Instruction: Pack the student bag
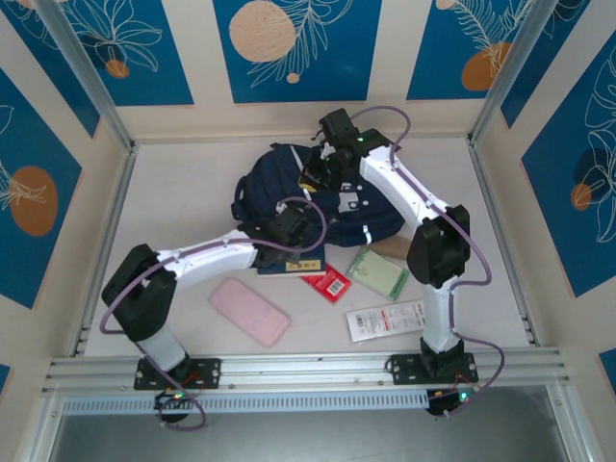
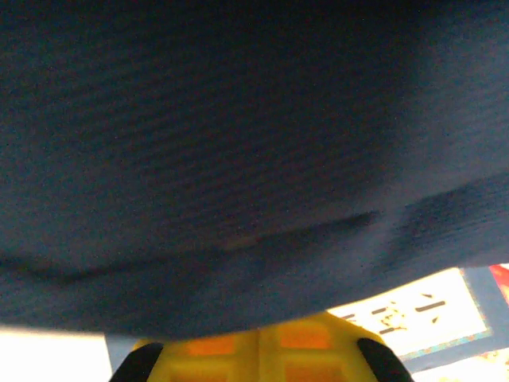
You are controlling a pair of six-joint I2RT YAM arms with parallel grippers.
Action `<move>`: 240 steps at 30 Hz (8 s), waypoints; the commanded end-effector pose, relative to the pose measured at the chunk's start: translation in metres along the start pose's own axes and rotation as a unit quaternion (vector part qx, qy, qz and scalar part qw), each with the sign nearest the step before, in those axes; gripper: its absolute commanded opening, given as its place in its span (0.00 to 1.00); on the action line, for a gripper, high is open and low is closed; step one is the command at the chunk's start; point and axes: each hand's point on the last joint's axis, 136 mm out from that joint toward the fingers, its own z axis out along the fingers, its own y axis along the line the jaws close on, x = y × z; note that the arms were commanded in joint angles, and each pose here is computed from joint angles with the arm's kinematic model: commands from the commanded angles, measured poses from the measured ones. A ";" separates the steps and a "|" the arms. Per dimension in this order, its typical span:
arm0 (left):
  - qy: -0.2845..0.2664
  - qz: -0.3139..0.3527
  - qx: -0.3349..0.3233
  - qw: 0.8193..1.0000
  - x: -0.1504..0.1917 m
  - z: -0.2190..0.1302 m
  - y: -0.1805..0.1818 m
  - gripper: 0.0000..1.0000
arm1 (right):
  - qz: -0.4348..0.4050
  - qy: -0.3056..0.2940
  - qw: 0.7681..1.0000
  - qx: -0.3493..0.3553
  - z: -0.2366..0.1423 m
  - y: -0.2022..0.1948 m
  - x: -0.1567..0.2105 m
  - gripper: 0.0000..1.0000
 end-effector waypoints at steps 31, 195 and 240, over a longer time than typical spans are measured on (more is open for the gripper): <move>-0.069 -0.059 0.172 0.981 -0.050 -0.108 -0.004 0.00 | 0.228 -0.078 0.969 -0.057 -0.073 -0.062 0.076 0.78; 0.099 0.098 0.278 0.951 0.031 -0.071 -0.108 0.00 | 0.206 -0.076 0.974 0.050 -0.064 -0.193 0.108 0.00; 0.040 0.027 0.379 0.924 -0.010 -0.094 -0.166 0.00 | 0.314 -0.101 0.944 0.007 -0.151 -0.185 0.142 0.61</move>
